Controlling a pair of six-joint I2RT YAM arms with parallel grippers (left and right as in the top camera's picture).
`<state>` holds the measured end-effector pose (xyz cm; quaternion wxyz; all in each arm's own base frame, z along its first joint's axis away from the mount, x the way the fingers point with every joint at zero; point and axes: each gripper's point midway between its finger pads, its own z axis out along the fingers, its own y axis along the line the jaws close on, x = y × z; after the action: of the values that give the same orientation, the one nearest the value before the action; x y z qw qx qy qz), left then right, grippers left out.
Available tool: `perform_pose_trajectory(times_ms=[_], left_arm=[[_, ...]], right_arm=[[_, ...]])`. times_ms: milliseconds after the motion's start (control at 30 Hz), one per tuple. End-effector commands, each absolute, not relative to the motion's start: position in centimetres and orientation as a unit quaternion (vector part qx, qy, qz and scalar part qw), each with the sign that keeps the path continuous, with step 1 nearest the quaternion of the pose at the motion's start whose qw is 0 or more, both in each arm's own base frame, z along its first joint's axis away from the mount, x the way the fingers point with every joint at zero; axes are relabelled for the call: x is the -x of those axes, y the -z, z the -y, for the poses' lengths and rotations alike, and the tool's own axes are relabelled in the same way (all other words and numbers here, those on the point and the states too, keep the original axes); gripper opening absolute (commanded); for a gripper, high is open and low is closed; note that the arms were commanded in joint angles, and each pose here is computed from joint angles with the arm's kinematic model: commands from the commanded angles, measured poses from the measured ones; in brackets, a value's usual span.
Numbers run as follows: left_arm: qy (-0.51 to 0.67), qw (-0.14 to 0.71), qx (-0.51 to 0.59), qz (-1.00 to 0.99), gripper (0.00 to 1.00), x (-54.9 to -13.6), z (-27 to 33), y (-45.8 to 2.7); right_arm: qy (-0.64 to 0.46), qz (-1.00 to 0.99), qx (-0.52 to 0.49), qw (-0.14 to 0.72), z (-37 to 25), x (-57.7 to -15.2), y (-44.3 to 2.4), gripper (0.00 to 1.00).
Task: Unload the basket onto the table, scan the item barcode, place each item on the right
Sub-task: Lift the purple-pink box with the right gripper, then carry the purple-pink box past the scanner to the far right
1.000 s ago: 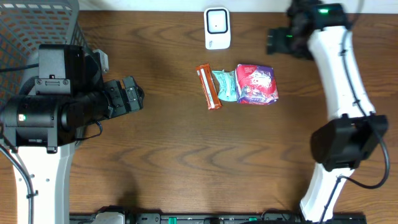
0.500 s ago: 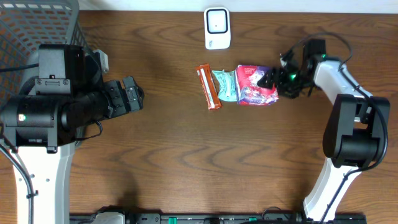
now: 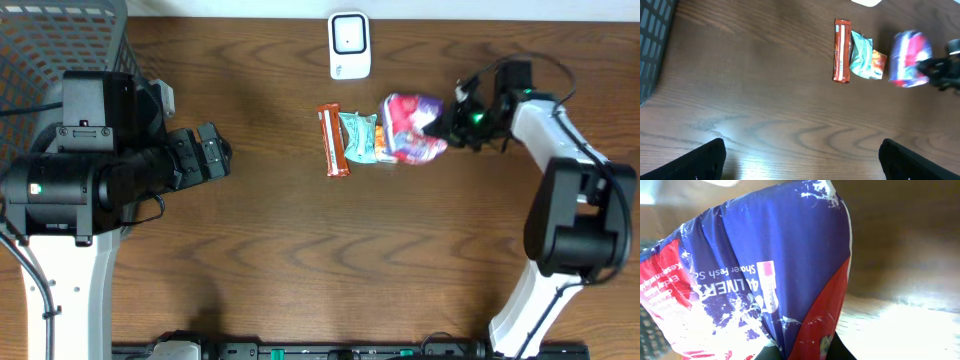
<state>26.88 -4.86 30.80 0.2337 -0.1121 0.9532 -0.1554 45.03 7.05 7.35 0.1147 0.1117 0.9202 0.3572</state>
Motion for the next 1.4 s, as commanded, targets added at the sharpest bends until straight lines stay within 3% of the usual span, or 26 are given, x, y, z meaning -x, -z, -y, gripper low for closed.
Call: perform_pose_trajectory(times_ms=[0,133,367,667,1033,1233,1367], left_arm=[[0.158,0.241,0.104,-0.952,0.98,-27.0,5.0,-31.3],[0.158,0.241,0.104,-0.952,0.98,-27.0,5.0,-31.3],[0.158,0.241,0.104,-0.952,0.98,-27.0,5.0,-31.3],[0.158,0.241,0.104,-0.952,0.98,-27.0,5.0,-31.3],[0.158,0.241,0.104,-0.952,0.98,-27.0,5.0,-31.3],[0.158,0.241,0.104,-0.952,0.98,-27.0,5.0,-31.3],[0.158,0.241,0.104,-0.952,0.98,-27.0,5.0,-31.3]], right_arm=[[-0.391,-0.887,-0.1,0.225,-7.1,-47.2,-18.5,0.01],[-0.391,-0.867,-0.14,0.274,-7.5,-48.9,-21.9,0.01],[-0.376,-0.847,-0.173,0.335,-13.2,-52.7,-22.6,0.01],[-0.365,-0.803,-0.204,0.424,-19.7,-57.2,-20.9,0.01],[-0.387,-0.787,-0.253,0.408,-20.4,-60.2,-14.3,0.01],[-0.369,-0.79,-0.212,0.441,-19.0,-60.9,-18.8,0.01],[-0.313,-0.801,-0.209,0.465,-14.3,-60.9,-23.1,0.01]])
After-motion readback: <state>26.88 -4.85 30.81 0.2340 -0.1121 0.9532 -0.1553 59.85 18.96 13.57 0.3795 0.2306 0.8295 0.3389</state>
